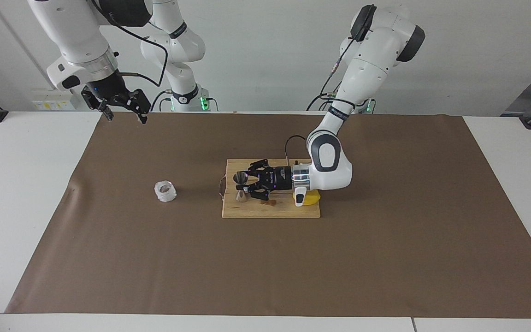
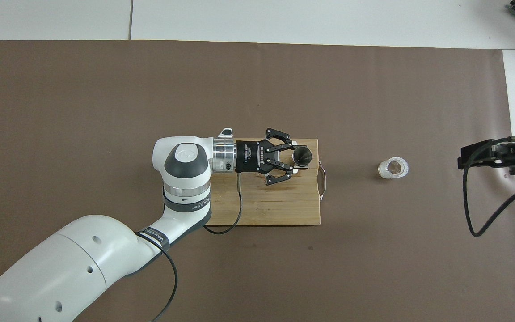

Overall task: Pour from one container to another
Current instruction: 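Lower the steel cup onto the board's far end and open the left gripper, then raise the left gripper away while the right gripper reaches the white cup, then grasp the small white cup with the right gripper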

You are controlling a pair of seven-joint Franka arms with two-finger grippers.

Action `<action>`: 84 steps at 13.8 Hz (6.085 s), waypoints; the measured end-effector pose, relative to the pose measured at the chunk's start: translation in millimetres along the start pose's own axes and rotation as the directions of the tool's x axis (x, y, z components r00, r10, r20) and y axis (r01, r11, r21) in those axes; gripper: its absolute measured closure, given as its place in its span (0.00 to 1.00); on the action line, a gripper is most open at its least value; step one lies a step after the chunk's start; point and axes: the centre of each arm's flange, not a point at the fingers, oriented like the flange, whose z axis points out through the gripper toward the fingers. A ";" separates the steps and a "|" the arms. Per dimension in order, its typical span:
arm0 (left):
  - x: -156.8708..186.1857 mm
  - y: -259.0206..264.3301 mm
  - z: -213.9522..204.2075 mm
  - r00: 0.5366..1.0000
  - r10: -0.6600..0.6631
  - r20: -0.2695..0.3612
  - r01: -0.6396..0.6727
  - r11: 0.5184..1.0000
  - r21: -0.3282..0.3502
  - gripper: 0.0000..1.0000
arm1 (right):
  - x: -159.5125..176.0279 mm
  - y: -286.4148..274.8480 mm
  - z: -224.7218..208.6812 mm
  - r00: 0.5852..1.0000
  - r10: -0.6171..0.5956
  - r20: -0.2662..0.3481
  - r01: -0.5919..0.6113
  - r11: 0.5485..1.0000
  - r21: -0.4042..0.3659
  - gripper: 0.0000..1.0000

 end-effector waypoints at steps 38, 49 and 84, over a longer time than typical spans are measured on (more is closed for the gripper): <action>-13.2 12.8 0.4 0.995 0.085 -0.053 -0.086 0.996 -0.004 0.00 | 0.0 0.0 0.0 1.000 0.000 0.000 0.000 1.000 0.000 0.00; -81.5 77.8 -81.3 0.890 0.423 -0.170 -0.396 0.902 0.174 0.00 | 0.0 0.2 0.0 1.000 0.000 0.000 0.000 1.000 0.000 0.00; -302.3 20.5 -365.7 -0.115 0.993 -0.014 -0.107 0.002 0.994 0.00 | 51.4 76.4 270.9 0.091 -0.866 -0.492 0.996 0.088 0.029 0.00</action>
